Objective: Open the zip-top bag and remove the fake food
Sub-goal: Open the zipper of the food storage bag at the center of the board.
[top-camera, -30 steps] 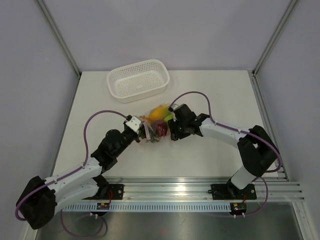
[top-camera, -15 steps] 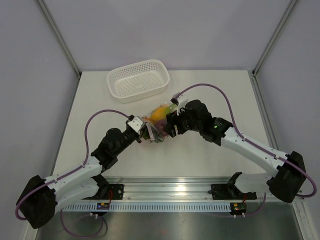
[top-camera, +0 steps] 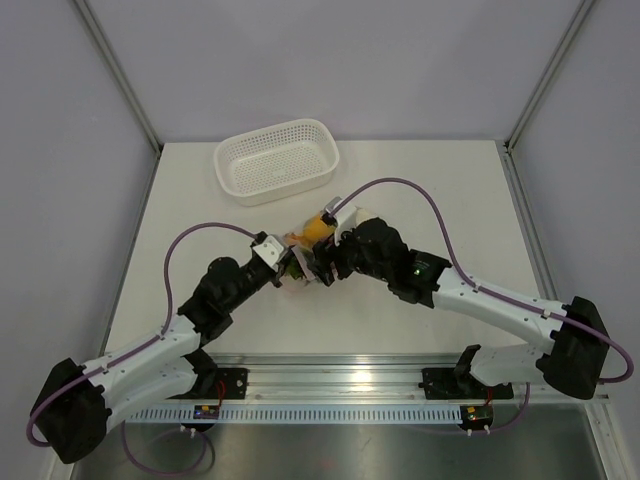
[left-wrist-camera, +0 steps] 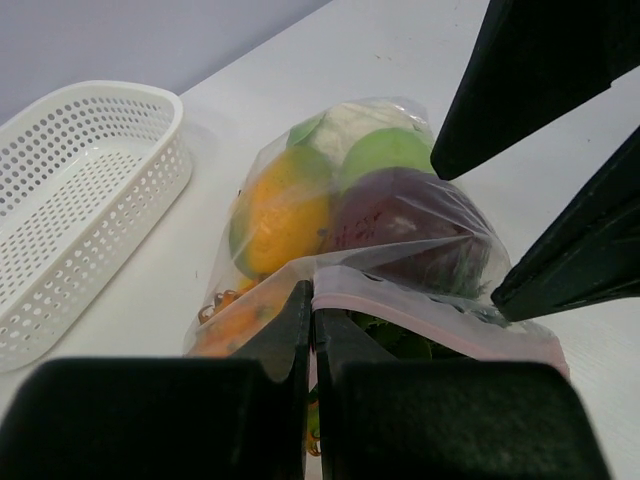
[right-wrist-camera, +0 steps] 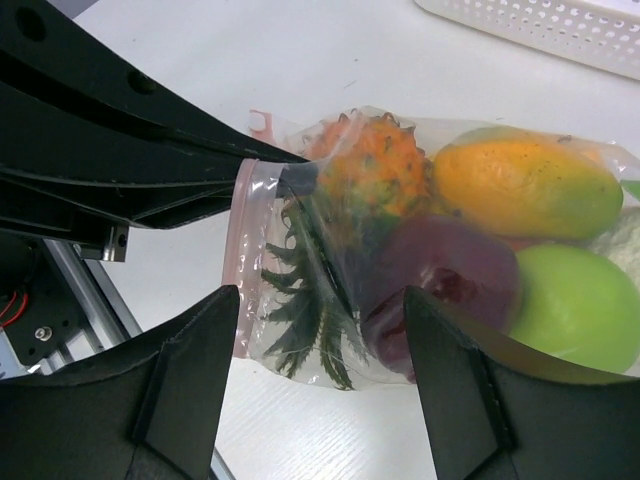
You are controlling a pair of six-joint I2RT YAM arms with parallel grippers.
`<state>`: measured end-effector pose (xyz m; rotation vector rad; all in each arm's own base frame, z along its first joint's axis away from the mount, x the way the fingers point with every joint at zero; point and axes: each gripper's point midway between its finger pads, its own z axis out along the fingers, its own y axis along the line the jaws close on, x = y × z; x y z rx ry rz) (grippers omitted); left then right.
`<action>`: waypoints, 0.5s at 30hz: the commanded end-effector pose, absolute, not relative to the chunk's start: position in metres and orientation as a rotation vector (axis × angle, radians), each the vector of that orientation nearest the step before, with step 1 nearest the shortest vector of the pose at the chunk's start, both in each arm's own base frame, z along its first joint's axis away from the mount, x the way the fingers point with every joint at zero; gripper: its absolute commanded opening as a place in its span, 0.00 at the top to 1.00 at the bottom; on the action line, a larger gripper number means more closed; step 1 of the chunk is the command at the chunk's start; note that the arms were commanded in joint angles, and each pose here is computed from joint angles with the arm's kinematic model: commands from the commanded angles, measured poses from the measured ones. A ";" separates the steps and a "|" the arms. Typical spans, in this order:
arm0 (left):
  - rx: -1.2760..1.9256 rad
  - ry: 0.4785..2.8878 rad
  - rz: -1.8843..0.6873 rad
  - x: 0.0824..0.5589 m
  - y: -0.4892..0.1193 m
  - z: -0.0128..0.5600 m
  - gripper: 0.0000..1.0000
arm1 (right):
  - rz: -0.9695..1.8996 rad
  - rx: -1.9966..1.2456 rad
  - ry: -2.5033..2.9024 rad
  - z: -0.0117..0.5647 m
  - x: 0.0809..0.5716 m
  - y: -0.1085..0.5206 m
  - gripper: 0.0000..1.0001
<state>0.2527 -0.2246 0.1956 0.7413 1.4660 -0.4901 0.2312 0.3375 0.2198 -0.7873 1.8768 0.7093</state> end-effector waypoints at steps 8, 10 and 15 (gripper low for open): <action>0.746 1.284 -0.560 0.245 -0.236 0.249 1.00 | 0.769 -0.745 1.693 0.240 0.233 0.351 0.26; 0.755 1.292 -0.564 0.245 -0.237 0.247 1.00 | 0.778 -0.756 1.683 0.237 0.227 0.352 0.27; 0.759 1.298 -0.572 0.244 -0.238 0.246 1.00 | 0.764 -0.762 1.643 0.244 0.221 0.354 0.26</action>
